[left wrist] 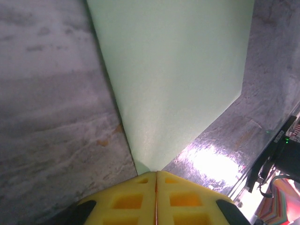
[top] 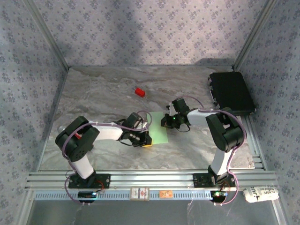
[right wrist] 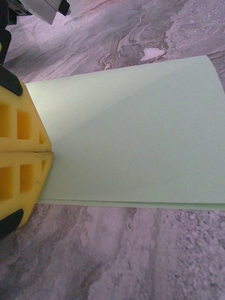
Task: Fold a paper plane with a square sheet of paper (pick it up from the middle)
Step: First fold the square sheet of paper in half at the center of the table.
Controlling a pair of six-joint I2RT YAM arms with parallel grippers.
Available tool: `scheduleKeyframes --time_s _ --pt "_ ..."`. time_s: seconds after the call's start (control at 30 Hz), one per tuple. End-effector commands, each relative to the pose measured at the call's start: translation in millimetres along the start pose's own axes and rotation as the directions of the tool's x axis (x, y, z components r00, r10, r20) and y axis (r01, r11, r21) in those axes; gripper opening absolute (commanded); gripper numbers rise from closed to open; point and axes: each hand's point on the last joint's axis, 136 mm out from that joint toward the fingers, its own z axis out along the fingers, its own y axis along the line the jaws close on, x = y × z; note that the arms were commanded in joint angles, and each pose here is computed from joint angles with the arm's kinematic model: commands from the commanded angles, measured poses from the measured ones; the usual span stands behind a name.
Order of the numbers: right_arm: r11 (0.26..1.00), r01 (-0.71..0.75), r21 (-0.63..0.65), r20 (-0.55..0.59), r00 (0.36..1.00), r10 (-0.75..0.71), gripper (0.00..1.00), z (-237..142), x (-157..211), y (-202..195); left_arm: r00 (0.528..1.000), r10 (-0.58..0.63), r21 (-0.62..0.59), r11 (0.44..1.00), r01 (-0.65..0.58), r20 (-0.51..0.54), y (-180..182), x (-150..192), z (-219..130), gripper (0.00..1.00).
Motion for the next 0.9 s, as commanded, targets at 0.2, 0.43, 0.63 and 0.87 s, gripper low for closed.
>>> scheduleKeyframes --time_s 0.2,0.43,0.63,0.87 --pt "0.970 -0.081 0.228 -0.108 0.988 0.108 0.00 2 43 -61 0.999 0.037 -0.024 0.999 -0.036 0.031 -14 8 -25 0.08" --pt "0.970 -0.081 0.228 -0.112 0.988 0.109 0.00 2 44 -61 0.991 -0.003 0.129 0.992 -0.014 0.132 -40 -40 -38 0.09" --pt "0.971 -0.078 0.227 -0.115 0.988 0.106 0.00 2 45 -61 0.985 -0.030 0.129 0.992 0.008 0.168 -37 -73 -29 0.09" --pt "0.970 -0.081 0.228 -0.112 0.988 0.109 0.00 1 44 -60 0.990 -0.069 0.086 0.995 0.059 0.125 -8 -71 -8 0.09"
